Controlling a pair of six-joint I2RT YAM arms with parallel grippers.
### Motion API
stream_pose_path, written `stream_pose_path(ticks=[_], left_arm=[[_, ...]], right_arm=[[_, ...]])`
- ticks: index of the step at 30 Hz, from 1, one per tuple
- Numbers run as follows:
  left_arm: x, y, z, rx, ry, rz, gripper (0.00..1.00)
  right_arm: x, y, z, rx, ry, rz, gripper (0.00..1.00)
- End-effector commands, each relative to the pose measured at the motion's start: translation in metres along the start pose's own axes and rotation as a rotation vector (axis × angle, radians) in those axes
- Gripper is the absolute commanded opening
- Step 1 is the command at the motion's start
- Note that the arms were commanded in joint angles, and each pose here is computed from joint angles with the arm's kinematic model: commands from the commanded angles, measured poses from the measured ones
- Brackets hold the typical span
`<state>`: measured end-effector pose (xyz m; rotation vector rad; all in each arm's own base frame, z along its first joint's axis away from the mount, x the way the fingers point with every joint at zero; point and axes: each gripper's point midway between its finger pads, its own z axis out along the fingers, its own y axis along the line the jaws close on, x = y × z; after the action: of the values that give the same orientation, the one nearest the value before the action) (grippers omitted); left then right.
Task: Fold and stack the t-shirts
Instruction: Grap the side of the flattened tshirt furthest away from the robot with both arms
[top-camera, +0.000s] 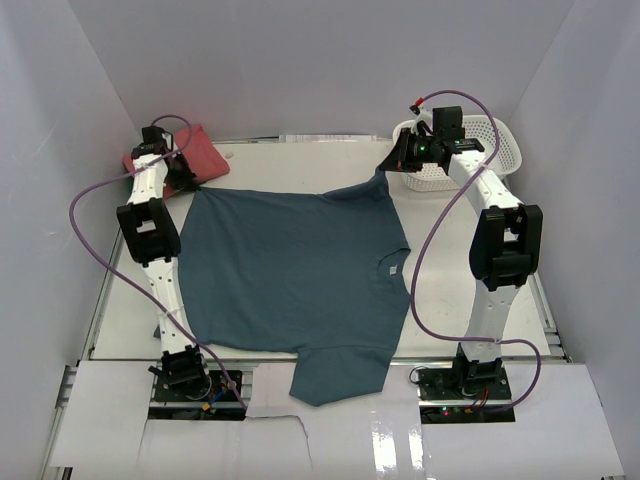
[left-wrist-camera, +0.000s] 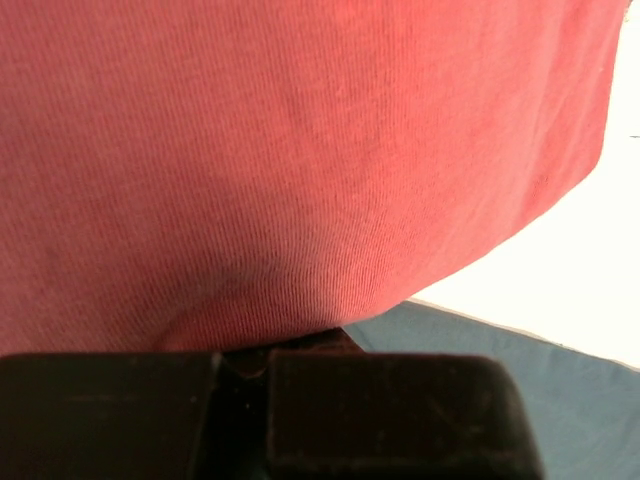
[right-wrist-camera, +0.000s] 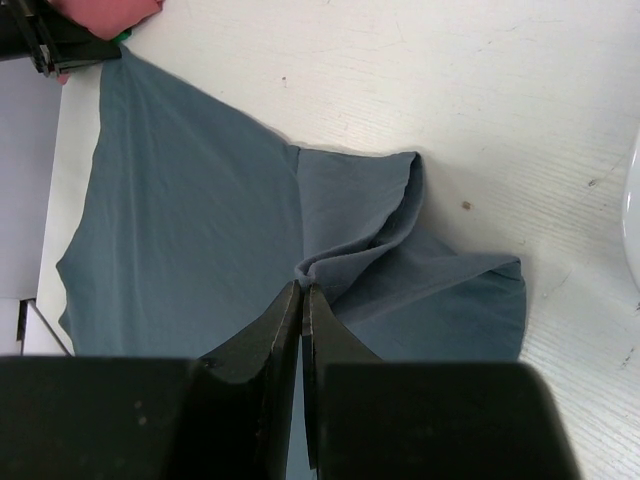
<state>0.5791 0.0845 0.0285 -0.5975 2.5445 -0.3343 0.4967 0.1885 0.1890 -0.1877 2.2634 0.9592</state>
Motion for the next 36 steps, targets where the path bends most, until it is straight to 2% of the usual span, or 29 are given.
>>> stream_pose_path(ticks=[1, 2, 4, 5, 8, 20, 27, 36], left_arm=[[-0.001, 0.014, 0.002, -0.017, 0.007, -0.022, 0.04], [-0.002, 0.014, 0.000, -0.024, 0.002, -0.025, 0.22], [-0.007, 0.016, -0.006, -0.046, -0.015, -0.023, 0.34], [-0.008, 0.016, -0.008, -0.052, -0.020, -0.022, 0.44], [-0.010, 0.014, -0.016, -0.053, -0.030, -0.028, 0.54], [-0.005, 0.005, -0.052, -0.061, -0.067, -0.014, 0.56], [0.013, 0.010, -0.040, -0.092, -0.049, -0.010, 0.55], [0.036, -0.009, -0.031, -0.149, -0.058, 0.059, 0.53]], right_arm=[[-0.013, 0.014, -0.014, -0.020, -0.033, -0.037, 0.08], [-0.011, 0.013, -0.014, -0.019, -0.030, -0.035, 0.08], [-0.011, 0.013, -0.014, -0.020, -0.029, -0.036, 0.08], [-0.010, 0.013, -0.015, -0.020, -0.027, -0.034, 0.08], [-0.009, 0.014, -0.015, -0.020, -0.029, -0.038, 0.08], [-0.010, 0.015, -0.014, -0.036, -0.027, -0.038, 0.08], [-0.011, 0.021, -0.018, -0.050, -0.033, -0.042, 0.08], [-0.014, 0.024, -0.022, -0.051, -0.043, -0.047, 0.08]])
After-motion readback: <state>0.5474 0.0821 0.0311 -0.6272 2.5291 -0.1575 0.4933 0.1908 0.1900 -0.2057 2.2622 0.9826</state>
